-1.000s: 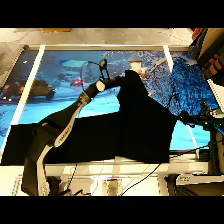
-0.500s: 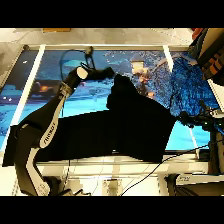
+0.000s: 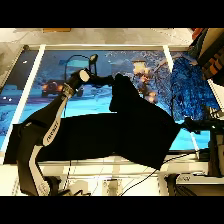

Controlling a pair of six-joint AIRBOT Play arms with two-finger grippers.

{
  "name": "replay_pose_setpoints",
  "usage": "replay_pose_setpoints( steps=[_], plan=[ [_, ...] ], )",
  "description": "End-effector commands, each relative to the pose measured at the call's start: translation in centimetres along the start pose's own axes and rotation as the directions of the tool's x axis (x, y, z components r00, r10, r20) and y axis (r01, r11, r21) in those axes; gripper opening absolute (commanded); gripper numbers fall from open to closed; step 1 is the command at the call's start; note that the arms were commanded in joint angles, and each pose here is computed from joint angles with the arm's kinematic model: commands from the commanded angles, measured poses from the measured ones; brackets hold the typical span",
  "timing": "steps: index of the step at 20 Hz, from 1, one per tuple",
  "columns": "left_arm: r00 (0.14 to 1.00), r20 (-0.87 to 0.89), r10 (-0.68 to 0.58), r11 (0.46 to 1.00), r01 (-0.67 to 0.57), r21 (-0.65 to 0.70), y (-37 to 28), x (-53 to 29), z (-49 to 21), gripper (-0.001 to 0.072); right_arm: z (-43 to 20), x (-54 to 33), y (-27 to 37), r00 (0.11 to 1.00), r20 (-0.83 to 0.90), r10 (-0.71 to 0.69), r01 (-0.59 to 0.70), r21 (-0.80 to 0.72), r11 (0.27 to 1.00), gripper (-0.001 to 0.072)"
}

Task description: Fold the clothes and pants, and hang the long-sleeved shirts on hangers.

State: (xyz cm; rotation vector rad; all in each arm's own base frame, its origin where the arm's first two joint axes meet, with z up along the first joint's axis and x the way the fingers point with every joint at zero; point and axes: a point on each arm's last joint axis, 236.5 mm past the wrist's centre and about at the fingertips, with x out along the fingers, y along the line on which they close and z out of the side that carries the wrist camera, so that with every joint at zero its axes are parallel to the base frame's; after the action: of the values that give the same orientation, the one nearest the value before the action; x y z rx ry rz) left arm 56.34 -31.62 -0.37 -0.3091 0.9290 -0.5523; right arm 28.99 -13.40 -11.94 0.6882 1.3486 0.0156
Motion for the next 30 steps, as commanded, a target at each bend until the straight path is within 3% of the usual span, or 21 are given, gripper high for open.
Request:
replay_pose_setpoints(
  steps=[1, 5, 7, 11, 14, 17, 18, 20, 21, 22, 27, 30],
  plan=[
    [0.999, 0.034, -0.008, 1.000, 0.008, 0.012, -1.1, 3.4, -1.1, 0.0701, -3.3, -4.1, -3.1, 0.997, -0.053, -0.061, 0.064, 0.057, 0.996, 0.0012],
    [0.986, 0.166, -0.034, 0.999, 0.029, 0.029, -3.7, 6.3, -0.5, 0.0696, -4.1, -7.1, -5.2, 0.998, 0.010, -0.064, 0.061, 0.170, 0.984, 0.0013],
    [0.985, 0.168, -0.037, 0.999, 0.040, -0.017, -4.3, 8.0, -1.8, 0.0637, -4.1, -7.2, -5.0, 0.998, 0.015, -0.057, 0.053, 0.172, 0.984, 0.0013],
    [0.986, 0.162, -0.043, 0.997, 0.052, -0.050, -5.2, 10.2, -3.8, 0.0637, -3.4, -7.0, -3.9, 0.999, 0.032, -0.024, 0.018, 0.168, 0.986, 0.0014],
    [0.953, 0.294, -0.071, 0.996, 0.082, -0.025, -7.2, 10.4, -1.5, 0.0636, -3.7, -6.9, -3.6, 1.000, 0.019, -0.013, 0.010, 0.168, 0.986, 0.0014],
    [0.925, 0.369, -0.095, 0.993, 0.114, -0.030, -8.4, 11.1, -0.2, 0.0567, -4.0, -6.9, -3.3, 1.000, 0.007, -0.001, 0.000, 0.168, 0.986, 0.0014],
    [0.916, 0.388, -0.102, 0.992, 0.121, -0.025, -8.7, 11.2, 0.3, 0.0514, -4.1, -6.9, -3.2, 1.000, 0.002, 0.004, -0.004, 0.168, 0.986, 0.0014],
    [0.904, 0.416, -0.101, 0.991, 0.130, -0.043, -8.5, 11.2, 0.9, 0.0324, -4.2, -6.9, -3.2, 1.000, 0.001, 0.006, -0.006, 0.168, 0.986, 0.0014],
    [0.903, 0.418, -0.097, 0.989, 0.134, -0.061, -8.2, 11.3, 1.0, 0.0196, -4.1, -6.9, -3.1, 1.000, 0.003, 0.010, -0.010, 0.169, 0.986, 0.0014],
    [0.903, 0.419, -0.095, 0.989, 0.134, -0.065, -8.0, 11.2, 1.1, 0.0020, -3.9, -6.9, -2.9, 1.000, 0.009, 0.017, -0.018, 0.171, 0.985, 0.0014],
    [0.873, 0.477, -0.104, 0.989, 0.142, -0.046, -8.5, 8.0, 4.5, 0.0007, -3.2, -7.0, -2.7, 0.999, 0.041, 0.027, -0.033, 0.177, 0.984, 0.0014],
    [0.839, 0.535, -0.101, 0.991, 0.035, 0.132, -8.9, 3.1, 8.9, 0.0006, -3.0, -7.0, -2.8, 0.999, 0.048, 0.021, -0.029, 0.177, 0.984, 0.0014]
  ],
)
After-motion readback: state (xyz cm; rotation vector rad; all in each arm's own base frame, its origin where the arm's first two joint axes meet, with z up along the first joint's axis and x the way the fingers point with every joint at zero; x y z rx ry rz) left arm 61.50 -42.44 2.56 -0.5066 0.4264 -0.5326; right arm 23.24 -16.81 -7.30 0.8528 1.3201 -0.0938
